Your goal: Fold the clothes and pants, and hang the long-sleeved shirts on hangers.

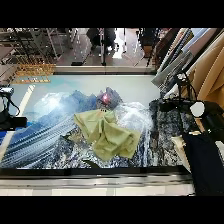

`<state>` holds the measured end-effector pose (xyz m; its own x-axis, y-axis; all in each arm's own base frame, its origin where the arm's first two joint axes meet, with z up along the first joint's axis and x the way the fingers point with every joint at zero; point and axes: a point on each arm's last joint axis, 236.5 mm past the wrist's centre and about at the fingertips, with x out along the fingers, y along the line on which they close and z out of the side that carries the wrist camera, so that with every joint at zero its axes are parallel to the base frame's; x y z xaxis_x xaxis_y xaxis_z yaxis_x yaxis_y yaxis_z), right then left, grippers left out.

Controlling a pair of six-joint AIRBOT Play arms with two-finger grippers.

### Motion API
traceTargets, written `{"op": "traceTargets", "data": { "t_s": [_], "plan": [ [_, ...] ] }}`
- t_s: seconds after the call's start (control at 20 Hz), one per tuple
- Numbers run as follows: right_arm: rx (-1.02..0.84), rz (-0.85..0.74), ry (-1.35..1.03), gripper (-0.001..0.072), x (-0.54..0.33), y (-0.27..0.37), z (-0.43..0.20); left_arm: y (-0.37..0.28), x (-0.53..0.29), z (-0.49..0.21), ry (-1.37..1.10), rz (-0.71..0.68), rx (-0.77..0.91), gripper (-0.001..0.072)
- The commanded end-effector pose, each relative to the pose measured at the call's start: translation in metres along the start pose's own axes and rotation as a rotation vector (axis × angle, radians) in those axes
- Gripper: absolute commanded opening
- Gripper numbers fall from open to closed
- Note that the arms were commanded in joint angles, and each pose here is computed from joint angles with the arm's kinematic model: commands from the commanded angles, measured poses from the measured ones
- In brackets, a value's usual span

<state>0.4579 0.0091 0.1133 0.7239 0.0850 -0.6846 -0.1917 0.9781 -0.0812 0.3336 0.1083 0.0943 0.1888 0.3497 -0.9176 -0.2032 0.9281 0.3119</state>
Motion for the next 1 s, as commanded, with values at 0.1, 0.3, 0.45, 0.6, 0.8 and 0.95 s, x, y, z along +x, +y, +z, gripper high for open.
{"op": "traceTargets", "data": {
  "t_s": [0.1, 0.3, 0.45, 0.6, 0.8, 0.95],
  "plan": [
    [0.0, 0.001, -0.001, 0.0227, 0.0, 0.0, 0.0, 0.0, 0.0, 0.0, 0.001, 0.001, 0.0, 0.0013],
    [0.0, 0.001, -0.001, 0.0227, 0.0, 0.0, 0.0, 0.0, 0.0, 0.0, 0.001, 0.001, 0.0, 0.0013],
    [0.0, 0.001, -0.001, 0.0227, 0.0, 0.0, 0.0, 0.0, 0.0, 0.0, 0.001, 0.001, 0.0, 0.0013],
    [0.0, 0.001, -0.001, 0.0227, 0.0, 0.0, 0.0, 0.0, 0.0, 0.0, 0.001, 0.001, -0.001, 0.0013],
    [0.018, -0.02, -0.098, 0.0227, -0.001, -0.005, 0.023, -0.015, 0.003, 0.028, -0.104, -0.058, -0.005, 0.0014],
    [0.173, 0.078, -0.218, 0.0228, -0.015, 0.015, 0.053, -0.036, 0.014, 0.029, -0.083, -0.129, -0.023, 0.0014]
  ]
}}
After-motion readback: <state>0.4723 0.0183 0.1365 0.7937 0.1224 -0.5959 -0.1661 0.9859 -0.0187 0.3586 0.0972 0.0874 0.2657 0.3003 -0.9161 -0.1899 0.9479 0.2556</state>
